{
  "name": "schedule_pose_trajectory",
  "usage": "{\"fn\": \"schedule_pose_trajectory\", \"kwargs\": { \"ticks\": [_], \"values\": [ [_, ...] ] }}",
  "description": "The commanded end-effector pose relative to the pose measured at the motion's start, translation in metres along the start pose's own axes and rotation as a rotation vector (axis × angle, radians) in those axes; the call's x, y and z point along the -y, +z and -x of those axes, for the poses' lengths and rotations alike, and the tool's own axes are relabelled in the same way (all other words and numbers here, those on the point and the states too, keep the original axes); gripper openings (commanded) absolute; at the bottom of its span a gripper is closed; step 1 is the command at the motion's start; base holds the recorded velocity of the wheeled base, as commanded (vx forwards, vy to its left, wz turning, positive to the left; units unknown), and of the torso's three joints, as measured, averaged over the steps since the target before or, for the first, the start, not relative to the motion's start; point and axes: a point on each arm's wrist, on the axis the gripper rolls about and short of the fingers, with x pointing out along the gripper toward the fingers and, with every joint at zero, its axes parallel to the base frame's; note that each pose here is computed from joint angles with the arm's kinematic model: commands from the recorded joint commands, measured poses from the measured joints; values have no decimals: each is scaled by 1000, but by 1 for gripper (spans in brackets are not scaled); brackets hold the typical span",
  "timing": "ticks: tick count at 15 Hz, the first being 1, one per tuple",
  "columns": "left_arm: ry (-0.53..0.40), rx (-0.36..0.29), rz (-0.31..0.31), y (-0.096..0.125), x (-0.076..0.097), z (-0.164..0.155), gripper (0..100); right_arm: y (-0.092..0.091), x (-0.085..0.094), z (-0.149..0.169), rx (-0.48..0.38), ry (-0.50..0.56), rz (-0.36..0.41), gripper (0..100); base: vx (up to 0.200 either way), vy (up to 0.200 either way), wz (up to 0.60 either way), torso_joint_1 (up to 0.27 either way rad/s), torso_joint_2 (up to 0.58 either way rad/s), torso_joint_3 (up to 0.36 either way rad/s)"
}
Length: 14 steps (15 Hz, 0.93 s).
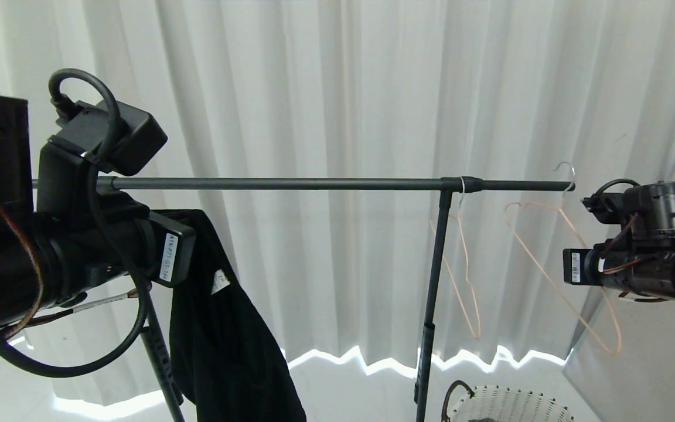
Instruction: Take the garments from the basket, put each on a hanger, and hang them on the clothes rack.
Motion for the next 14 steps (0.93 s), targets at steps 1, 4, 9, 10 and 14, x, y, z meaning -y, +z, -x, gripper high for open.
{"fn": "schedule_pose_trajectory", "kwargs": {
  "ticks": [1,4,9,10,14],
  "values": [
    [-1,-7,-17,-3,2,-3,0,-7,-1,21,17,17,8,0,-200,0,0,-17,-2,12],
    [12,-20,-17,-8,2,-12,0,-13,-6,27,18,-12,27,0,-200,0,0,-1,1,4],
    [12,-94,-29,-30,4,-17,0,-24,-9,42,14,-1,61,0,-200,0,0,0,3,1],
    [8,-110,-43,-35,5,-17,0,-25,-12,47,21,15,82,0,0,0,0,0,0,0],
    [23,-125,-69,-37,2,-23,0,-23,-14,62,62,38,115,0,0,0,0,0,0,0]
  ]
}}
